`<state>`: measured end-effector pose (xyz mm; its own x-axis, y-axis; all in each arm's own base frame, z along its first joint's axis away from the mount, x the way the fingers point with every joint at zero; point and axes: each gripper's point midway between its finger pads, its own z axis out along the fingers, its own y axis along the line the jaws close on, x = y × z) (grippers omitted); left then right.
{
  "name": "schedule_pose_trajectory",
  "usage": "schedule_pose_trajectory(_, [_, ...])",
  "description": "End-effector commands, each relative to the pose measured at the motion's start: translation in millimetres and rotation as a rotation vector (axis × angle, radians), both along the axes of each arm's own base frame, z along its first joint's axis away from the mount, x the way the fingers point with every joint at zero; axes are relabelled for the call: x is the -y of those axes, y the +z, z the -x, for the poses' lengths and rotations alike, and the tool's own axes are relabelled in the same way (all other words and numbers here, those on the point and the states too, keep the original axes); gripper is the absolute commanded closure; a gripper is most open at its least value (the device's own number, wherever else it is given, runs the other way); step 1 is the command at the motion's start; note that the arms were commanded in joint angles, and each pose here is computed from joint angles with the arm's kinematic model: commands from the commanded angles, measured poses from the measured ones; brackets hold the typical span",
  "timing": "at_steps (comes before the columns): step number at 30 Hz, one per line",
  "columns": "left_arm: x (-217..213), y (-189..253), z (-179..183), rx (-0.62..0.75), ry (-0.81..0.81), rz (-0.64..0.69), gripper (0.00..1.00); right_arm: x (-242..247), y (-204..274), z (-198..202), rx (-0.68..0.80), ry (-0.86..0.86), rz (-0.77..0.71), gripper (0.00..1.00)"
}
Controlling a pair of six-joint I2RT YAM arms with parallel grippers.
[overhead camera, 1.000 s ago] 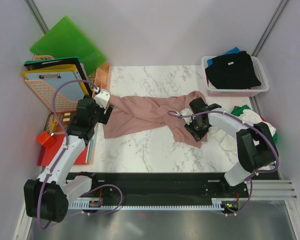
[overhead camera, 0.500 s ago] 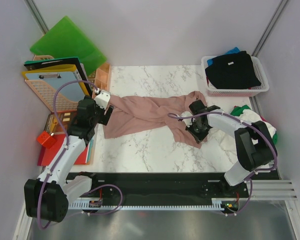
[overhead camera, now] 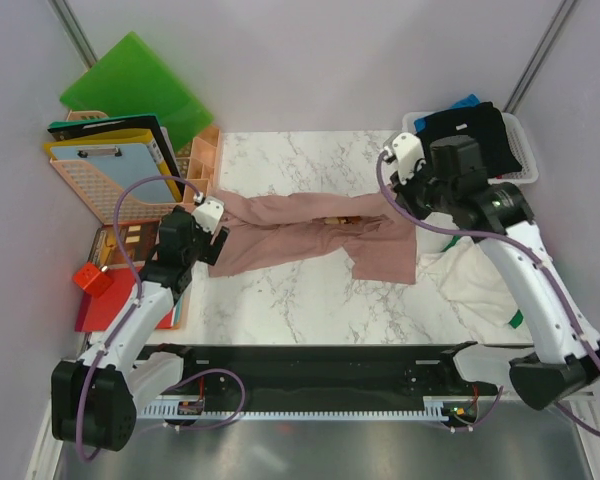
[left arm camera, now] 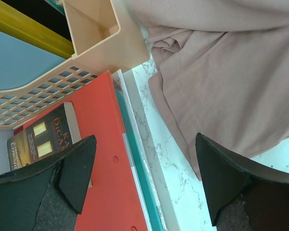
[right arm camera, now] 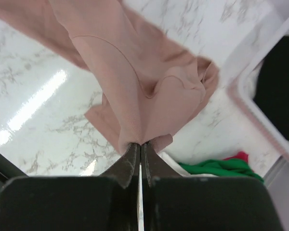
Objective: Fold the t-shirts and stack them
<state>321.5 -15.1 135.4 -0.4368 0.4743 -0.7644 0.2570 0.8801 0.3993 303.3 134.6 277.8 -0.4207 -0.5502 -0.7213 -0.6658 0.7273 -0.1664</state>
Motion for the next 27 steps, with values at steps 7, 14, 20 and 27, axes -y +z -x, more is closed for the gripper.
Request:
schedule_pose_trajectory(7, [2.5, 19.7, -5.2, 0.110, -0.037, -0.006, 0.10, 1.9, 29.9, 16.3, 0.044, -0.035, -0.074, 1.00])
schedule_pose_trajectory(14, [1.4, 11.9, -1.9, 0.101, -0.035, -0.010, 0.10, 0.8, 65.2, 13.8, 0.120, -0.056, -0.128, 1.00])
schedule_pose_trajectory(20, [1.5, 13.6, 0.4, 0.113, -0.047, -0.019, 0.10, -2.9, 95.5, 36.8, 0.130, -0.005, -0.183, 1.00])
schedule_pose_trajectory(27, [-1.9, 16.8, 1.8, 0.157, -0.047, -0.043, 0.10, 12.8, 97.0, 85.9, 0.122, -0.002, -0.210, 1.00])
